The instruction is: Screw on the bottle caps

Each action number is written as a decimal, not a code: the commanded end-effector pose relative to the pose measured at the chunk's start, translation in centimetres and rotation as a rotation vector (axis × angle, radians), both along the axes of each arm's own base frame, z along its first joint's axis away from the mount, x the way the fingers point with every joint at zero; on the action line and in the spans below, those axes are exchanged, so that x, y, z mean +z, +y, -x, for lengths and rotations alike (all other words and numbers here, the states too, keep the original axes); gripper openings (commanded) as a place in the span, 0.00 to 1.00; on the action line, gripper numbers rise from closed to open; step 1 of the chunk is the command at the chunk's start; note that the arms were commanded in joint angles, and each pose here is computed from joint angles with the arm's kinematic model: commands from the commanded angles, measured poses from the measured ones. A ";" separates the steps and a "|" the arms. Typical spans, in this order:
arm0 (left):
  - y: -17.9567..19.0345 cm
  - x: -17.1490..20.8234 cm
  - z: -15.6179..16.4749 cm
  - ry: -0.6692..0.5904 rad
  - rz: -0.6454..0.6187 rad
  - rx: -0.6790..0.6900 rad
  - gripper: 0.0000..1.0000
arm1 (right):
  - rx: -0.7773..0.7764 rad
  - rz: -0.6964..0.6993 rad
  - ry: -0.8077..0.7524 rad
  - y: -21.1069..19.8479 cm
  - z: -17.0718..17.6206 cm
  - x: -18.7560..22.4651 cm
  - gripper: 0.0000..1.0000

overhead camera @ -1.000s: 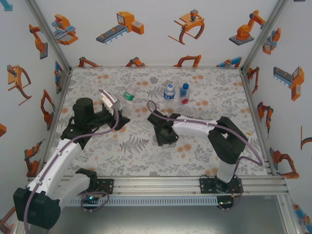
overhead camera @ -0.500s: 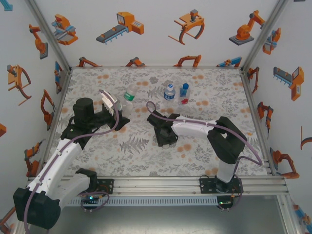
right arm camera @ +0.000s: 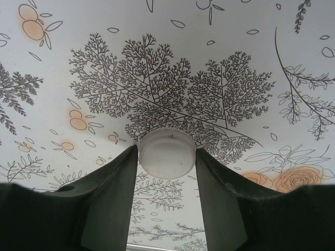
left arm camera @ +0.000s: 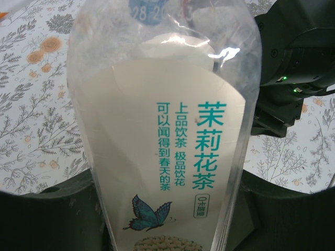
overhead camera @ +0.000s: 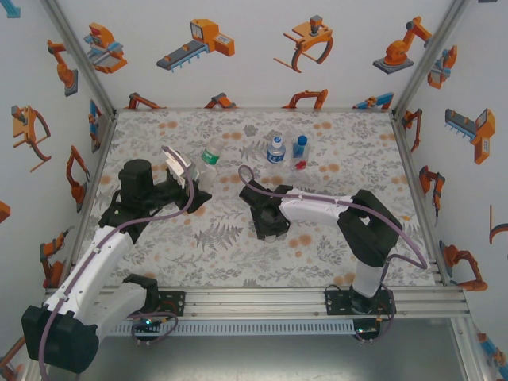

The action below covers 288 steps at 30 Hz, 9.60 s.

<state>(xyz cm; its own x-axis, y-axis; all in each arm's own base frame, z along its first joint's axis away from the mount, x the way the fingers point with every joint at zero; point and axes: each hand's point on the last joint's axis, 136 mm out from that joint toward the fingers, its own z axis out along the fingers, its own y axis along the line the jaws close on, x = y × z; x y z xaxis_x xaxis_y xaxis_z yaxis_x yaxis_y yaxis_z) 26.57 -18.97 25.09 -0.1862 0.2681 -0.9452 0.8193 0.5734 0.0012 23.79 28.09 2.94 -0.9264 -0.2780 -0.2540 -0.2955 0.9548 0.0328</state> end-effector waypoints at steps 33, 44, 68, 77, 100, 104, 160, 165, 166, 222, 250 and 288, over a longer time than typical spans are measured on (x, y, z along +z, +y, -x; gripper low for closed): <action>-4.2 1.9 4.8 -0.096 -0.055 -0.326 0.00 | 0.327 -0.366 -0.573 0.7 -0.8 20.2 0.19; -5.5 1.5 9.7 -0.208 -0.160 -0.537 0.00 | 0.705 -0.496 -0.881 -1.2 4.7 31.8 0.16; -6.8 0.3 11.7 -0.315 -0.335 -0.631 0.00 | 1.361 -0.649 -1.010 -0.3 14.1 35.5 0.06; -7.2 0.8 12.1 -0.325 -0.325 -0.645 0.00 | 1.360 -0.684 -1.014 1.0 13.8 35.5 0.03; -7.8 1.6 12.5 -0.332 -0.279 -0.657 0.00 | 1.365 -0.690 -0.929 1.7 13.7 33.9 0.00; -7.8 1.9 12.8 -0.343 -0.269 -0.667 0.00 | 1.355 -0.689 -0.918 2.0 13.5 33.8 0.00; -8.8 0.6 10.9 -0.335 -0.239 -0.585 0.00 | 0.304 -0.833 -0.786 -3.8 5.7 37.9 0.72; -8.7 0.9 11.5 -0.322 -0.227 -0.604 0.00 | 0.843 -0.767 -0.939 -2.2 10.6 38.7 0.72; -8.7 1.0 11.6 -0.321 -0.224 -0.606 0.00 | 0.942 -0.736 -0.947 -2.0 11.4 38.4 0.70; -9.2 -0.1 10.4 -0.316 -0.226 -0.572 0.00 | -0.335 -1.012 -0.249 -2.1 3.8 30.5 0.38; -9.1 0.8 13.8 -0.273 -0.173 -0.736 0.00 | 1.267 -0.716 -0.868 0.7 13.5 36.8 0.54; -9.3 0.7 11.6 -0.321 -0.195 -0.627 0.00 | 0.068 -0.885 -0.462 -2.2 5.2 32.6 0.00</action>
